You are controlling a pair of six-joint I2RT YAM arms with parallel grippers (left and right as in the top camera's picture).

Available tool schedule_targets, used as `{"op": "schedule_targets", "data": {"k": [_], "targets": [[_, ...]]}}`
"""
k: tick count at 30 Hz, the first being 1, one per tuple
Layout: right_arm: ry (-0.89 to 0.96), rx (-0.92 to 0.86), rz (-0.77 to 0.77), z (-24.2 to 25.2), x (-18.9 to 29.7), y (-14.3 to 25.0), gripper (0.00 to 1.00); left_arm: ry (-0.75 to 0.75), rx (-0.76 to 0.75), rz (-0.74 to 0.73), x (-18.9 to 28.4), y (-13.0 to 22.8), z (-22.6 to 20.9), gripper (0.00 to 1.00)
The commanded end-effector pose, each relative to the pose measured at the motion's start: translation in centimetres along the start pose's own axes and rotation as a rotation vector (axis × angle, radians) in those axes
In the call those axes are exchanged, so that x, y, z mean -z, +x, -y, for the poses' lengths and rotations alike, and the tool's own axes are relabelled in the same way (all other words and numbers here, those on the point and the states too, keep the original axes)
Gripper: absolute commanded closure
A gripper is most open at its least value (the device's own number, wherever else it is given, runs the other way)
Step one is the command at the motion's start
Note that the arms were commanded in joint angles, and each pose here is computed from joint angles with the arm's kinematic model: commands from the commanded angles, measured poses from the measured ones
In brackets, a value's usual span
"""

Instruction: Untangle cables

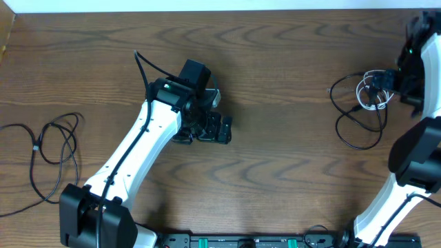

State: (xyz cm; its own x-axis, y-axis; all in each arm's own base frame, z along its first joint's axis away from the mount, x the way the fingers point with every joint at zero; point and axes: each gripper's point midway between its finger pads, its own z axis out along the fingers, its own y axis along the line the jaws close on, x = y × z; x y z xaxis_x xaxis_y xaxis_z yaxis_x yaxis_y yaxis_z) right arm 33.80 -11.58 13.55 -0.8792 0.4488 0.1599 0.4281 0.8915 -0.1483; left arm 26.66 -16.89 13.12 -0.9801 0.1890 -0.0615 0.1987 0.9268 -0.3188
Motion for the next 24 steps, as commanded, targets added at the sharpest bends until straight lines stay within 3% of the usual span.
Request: {"op": "schedule_targets", "data": {"k": [1,4,10,11,16,18,24], "targets": [[-0.024,0.001,-0.030,-0.1,-2.0,0.0,0.01,-0.015,0.002,-0.002,-0.2,0.0,-0.3,0.01],[-0.041,-0.006,-0.040,-0.4,-3.7,-0.2,0.01,-0.015,0.003,-0.003,-0.2,0.0,-0.3,0.01],[-0.149,0.062,-0.046,-2.7,-5.6,-0.3,0.14,-0.014,0.002,0.002,-0.2,-0.1,-0.3,0.01],[-0.152,0.063,-0.040,-2.9,-5.9,-0.4,0.22,-0.014,0.001,0.002,-0.2,-0.1,-0.3,0.01],[-0.156,0.062,-0.031,-3.1,-7.0,-0.7,0.81,-0.014,0.001,0.002,-0.2,-0.1,-0.3,0.01],[-0.182,0.062,-0.039,-3.5,-6.8,-0.5,0.99,-0.014,0.001,0.002,-0.2,-0.1,-0.3,0.01],[-0.342,0.150,-0.061,-5.8,-2.7,0.7,0.99,-0.012,-0.001,0.009,-0.2,-0.3,-0.2,0.01]]}}
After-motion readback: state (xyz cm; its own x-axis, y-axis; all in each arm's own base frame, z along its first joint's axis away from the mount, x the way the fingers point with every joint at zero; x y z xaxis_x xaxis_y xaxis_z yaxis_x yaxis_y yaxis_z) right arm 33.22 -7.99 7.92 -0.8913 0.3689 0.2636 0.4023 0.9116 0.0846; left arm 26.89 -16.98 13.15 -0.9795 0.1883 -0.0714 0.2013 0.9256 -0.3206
